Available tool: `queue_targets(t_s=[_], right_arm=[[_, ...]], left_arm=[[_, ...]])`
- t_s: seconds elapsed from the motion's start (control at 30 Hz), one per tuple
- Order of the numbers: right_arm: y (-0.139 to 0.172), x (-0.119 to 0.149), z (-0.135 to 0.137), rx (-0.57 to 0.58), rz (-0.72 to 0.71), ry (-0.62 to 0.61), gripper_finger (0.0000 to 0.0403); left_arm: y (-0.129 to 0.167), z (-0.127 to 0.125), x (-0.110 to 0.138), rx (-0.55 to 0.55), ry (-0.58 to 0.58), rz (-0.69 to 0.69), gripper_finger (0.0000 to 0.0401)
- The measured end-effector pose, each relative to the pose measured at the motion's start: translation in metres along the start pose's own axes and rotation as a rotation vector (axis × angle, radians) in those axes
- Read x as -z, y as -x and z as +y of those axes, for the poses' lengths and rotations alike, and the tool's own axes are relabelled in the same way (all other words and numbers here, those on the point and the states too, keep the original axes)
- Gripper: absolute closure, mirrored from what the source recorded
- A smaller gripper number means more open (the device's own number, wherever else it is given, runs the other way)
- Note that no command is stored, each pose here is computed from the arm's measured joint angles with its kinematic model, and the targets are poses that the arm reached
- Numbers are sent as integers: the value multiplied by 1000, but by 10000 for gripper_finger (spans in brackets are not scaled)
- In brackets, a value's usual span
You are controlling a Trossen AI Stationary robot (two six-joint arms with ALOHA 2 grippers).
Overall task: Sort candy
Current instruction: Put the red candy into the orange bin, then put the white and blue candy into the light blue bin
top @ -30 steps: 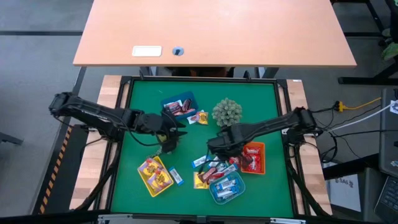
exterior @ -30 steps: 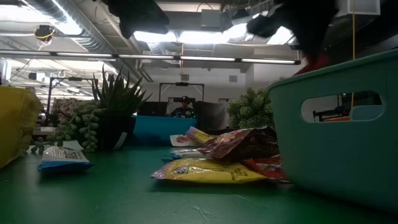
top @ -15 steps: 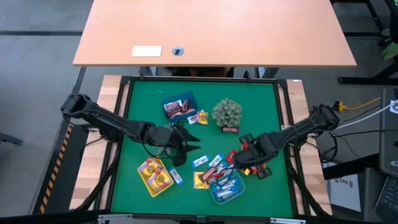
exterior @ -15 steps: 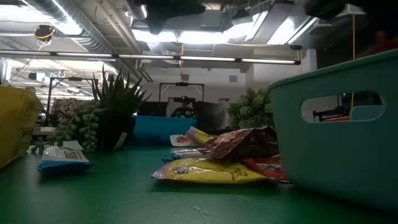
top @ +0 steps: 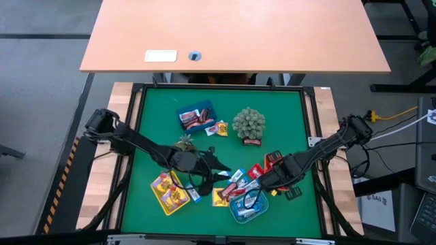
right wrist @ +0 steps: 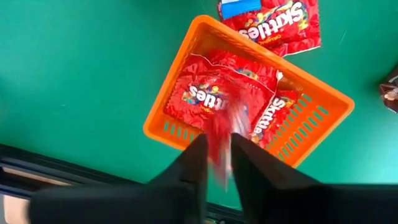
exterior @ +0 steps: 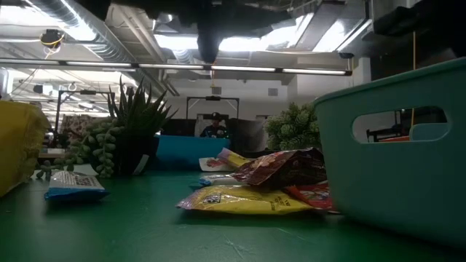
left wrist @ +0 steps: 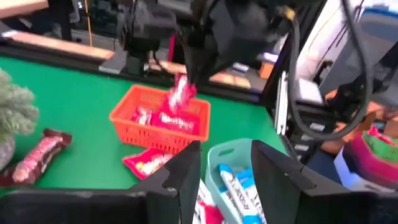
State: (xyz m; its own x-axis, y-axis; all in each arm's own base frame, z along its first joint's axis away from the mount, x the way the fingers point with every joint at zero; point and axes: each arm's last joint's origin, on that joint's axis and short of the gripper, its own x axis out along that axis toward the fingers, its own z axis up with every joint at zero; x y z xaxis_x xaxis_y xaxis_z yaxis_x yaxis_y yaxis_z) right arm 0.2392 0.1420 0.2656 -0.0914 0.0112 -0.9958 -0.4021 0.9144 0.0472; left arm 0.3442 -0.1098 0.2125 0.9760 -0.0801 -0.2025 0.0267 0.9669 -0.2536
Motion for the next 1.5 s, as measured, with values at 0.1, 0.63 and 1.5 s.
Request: queue_targets(t_s=[0.1, 0.63, 1.5], right_arm=[[0, 0, 0, 0, -3, 0, 293], [0, -3, 0, -4, -29, 6, 201], [0, -8, 1, -6, -83, 9, 200]], left_arm=[[-4, 1, 7, 17, 14, 30, 269], [-21, 10, 53, -32, 51, 205, 180], [-17, 22, 104, -254, -79, 489, 180]])
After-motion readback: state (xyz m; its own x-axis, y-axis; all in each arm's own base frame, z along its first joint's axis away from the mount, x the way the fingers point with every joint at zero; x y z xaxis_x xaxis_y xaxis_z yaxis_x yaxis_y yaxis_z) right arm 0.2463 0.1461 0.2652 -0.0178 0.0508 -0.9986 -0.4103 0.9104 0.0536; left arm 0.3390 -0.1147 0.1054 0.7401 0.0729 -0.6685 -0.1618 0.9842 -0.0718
